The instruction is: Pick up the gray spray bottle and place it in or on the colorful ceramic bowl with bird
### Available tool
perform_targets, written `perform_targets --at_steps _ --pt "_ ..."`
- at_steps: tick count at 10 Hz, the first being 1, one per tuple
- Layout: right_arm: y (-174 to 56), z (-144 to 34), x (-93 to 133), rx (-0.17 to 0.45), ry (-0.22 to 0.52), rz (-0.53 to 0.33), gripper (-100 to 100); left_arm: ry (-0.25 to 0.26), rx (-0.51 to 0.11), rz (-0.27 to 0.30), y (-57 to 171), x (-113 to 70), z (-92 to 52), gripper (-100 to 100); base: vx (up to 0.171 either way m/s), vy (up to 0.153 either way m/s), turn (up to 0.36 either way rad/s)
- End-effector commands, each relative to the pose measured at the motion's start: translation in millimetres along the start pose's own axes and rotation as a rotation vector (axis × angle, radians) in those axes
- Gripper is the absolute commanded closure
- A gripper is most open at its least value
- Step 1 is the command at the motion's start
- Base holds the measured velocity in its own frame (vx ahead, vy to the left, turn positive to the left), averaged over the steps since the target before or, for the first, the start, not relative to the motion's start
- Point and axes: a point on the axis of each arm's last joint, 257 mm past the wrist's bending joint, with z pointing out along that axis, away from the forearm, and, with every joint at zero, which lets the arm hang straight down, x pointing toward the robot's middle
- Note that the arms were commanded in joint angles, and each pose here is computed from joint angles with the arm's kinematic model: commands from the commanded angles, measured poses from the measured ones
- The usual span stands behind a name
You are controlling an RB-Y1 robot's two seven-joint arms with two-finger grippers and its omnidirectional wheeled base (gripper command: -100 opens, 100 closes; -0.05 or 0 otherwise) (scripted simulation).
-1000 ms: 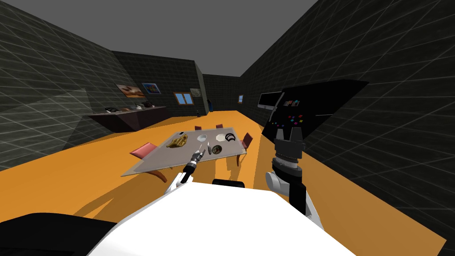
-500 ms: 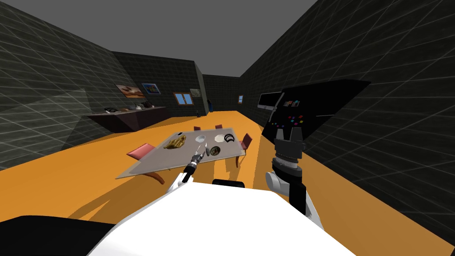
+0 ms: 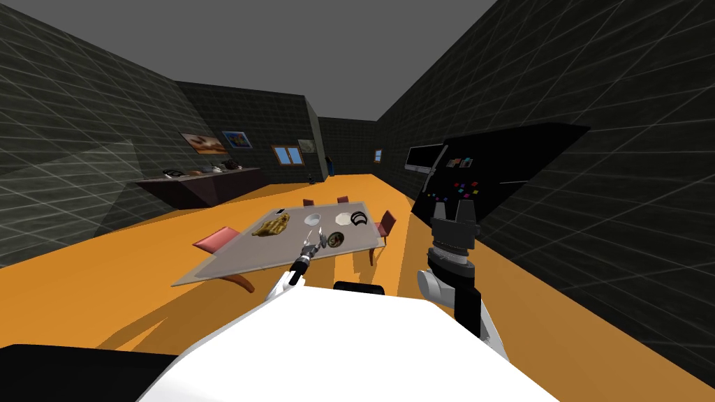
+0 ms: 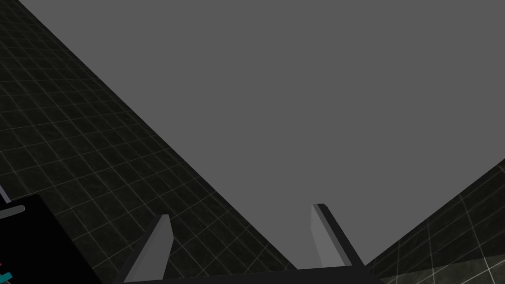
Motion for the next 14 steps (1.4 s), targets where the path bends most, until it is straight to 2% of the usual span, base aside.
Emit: perform_targets --at_steps 1,3,7,10,11,12,13,14 --pt "0.0 0.0 0.0 0.0 0.0 0.0 0 0.035 -0.025 0.02 5.9 14.4 2.1 -100 0.097 -0.034 0.005" --pt "0.0 0.0 0.0 0.0 0.0 0.0 0 0.053 -0.039 0.029 9.0 21.9 3.7 -100 0.092 -0.021 0.006" --pt "0.0 0.0 0.0 0.0 0.0 0.0 0 0.119 -0.082 0.052 16.3 47.8 7.6 -100 0.076 -0.008 0.01" --pt "0.0 0.0 0.0 0.0 0.0 0.0 0 0.171 -0.101 0.042 6.1 72.6 7.2 -100 0.075 0.009 0.024" --pt "0.0 0.0 0.0 0.0 0.0 0.0 0 0.16 -0.099 0.042 10.4 68.9 6.8 -100 0.035 0.012 -0.001" --pt "0.0 0.0 0.0 0.0 0.0 0.0 0 0.162 -0.099 0.045 9.7 70.2 6.7 0 0.007 0.002 0.0" --pt "0.0 0.0 0.0 0.0 0.0 0.0 0 0.159 -0.094 0.048 16.0 72.5 -0.7 -100 0.064 -0.011 0.052" --pt "0.0 0.0 0.0 0.0 0.0 0.0 0 0.158 -0.091 0.049 19.0 73.9 -4.6 -100 0.11 -0.036 0.047"
